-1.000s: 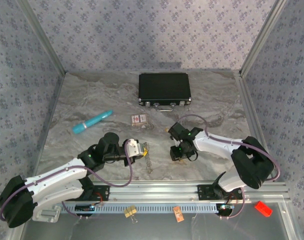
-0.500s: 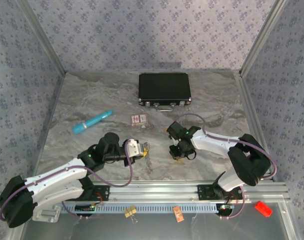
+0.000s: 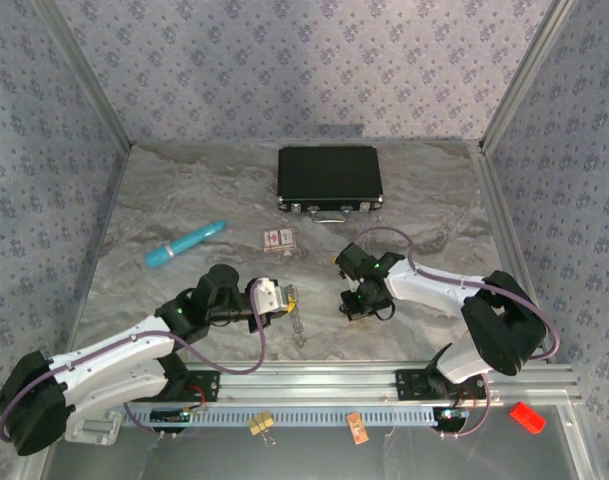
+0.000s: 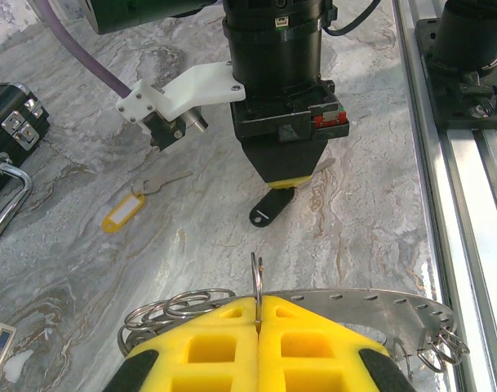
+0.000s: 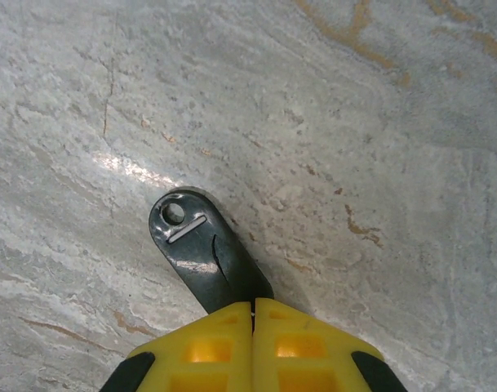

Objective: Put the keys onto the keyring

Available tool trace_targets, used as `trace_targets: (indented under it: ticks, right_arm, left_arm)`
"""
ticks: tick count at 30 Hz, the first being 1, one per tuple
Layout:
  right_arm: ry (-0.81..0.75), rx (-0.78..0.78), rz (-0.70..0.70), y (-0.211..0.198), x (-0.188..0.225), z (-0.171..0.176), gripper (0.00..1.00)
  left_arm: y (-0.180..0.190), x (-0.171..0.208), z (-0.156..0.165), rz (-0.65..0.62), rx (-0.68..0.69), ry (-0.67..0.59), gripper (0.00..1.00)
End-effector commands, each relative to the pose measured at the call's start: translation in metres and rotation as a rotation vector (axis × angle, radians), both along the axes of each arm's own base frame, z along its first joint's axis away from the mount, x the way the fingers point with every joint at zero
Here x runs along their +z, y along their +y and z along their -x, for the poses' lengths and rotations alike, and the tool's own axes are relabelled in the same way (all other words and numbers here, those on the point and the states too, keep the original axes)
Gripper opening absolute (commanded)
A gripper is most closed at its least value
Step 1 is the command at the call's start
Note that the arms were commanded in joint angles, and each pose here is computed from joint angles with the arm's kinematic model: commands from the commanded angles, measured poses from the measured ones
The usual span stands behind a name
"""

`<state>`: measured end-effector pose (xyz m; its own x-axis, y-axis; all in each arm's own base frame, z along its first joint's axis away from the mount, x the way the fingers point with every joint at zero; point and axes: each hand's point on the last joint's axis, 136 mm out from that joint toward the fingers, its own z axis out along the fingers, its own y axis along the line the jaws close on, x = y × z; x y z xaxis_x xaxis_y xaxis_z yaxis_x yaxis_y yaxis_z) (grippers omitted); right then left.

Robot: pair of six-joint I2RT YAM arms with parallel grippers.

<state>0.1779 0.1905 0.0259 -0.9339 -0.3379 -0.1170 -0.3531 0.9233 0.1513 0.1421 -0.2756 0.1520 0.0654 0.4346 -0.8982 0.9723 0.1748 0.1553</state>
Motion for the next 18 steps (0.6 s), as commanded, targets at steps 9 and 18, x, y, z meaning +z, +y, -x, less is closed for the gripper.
trace_targets:
  ticks: [9,18]
  right_arm:
    - [-0.017,-0.029,0.008,0.003,-0.003,-0.009,0.00]
    - [0.005,-0.026,0.024,0.002,-0.008,-0.009,0.06]
  left_arm:
    - [-0.006,0.021,0.001,0.033,-0.024,-0.042,0.00]
    - [-0.006,0.019,0.001,0.029,-0.025,-0.038,0.00]
